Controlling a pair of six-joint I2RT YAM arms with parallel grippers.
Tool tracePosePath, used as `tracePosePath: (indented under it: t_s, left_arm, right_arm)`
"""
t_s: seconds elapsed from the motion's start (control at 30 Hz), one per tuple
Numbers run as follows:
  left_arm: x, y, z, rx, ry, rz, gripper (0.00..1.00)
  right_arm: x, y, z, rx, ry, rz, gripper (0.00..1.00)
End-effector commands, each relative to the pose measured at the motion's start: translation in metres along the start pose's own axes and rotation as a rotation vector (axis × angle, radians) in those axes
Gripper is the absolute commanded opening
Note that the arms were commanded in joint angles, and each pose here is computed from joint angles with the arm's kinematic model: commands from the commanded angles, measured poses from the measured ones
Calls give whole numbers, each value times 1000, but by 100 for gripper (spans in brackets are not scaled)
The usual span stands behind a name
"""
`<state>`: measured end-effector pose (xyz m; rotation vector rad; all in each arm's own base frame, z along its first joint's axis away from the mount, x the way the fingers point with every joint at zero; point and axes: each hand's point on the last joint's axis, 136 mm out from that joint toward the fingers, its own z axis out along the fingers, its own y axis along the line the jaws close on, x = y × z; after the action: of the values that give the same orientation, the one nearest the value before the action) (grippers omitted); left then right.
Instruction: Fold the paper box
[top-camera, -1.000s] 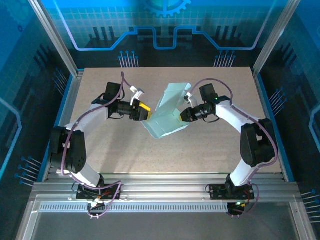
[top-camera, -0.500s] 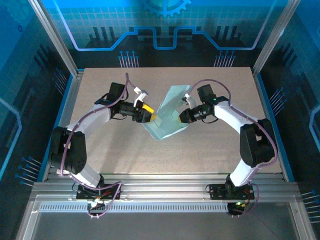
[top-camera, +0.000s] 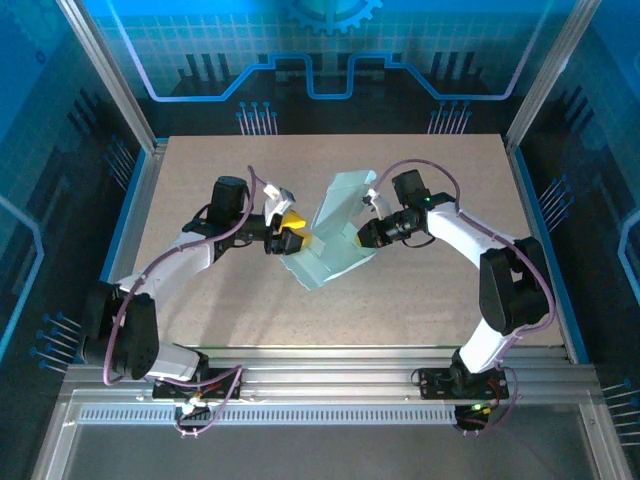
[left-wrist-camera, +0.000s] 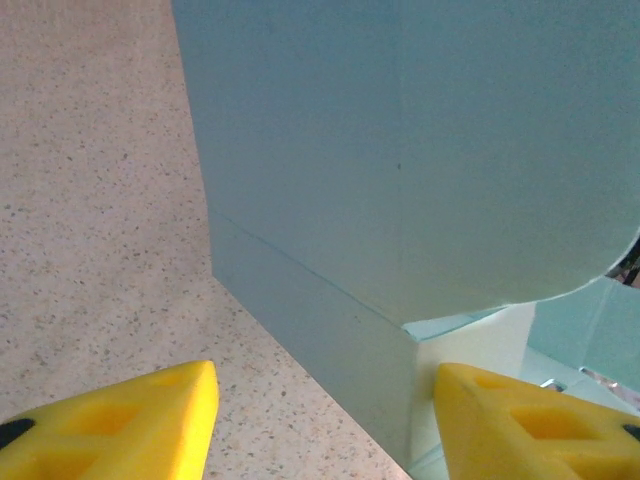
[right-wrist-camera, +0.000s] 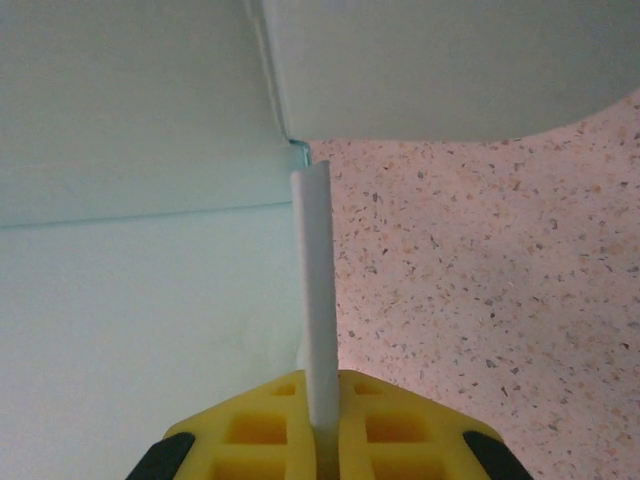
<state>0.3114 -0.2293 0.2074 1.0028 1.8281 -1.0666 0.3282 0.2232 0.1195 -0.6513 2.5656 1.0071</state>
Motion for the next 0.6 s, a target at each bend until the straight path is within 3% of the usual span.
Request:
tracePosePath:
  t_s: [0.0,0.3,0.57]
  left_arm:
    - [2,-17,0,59,13,44,67]
    - [-7,-56,-10,254,-35,51,68]
    - [5,-35,1,192,41,-12,54]
  right_arm:
    - [-11,22,-9,-52,-24,-39,0]
    - [-4,29,-6,-112,-5,-51,0]
    - [-3,36,-9,-123,-6,-66,0]
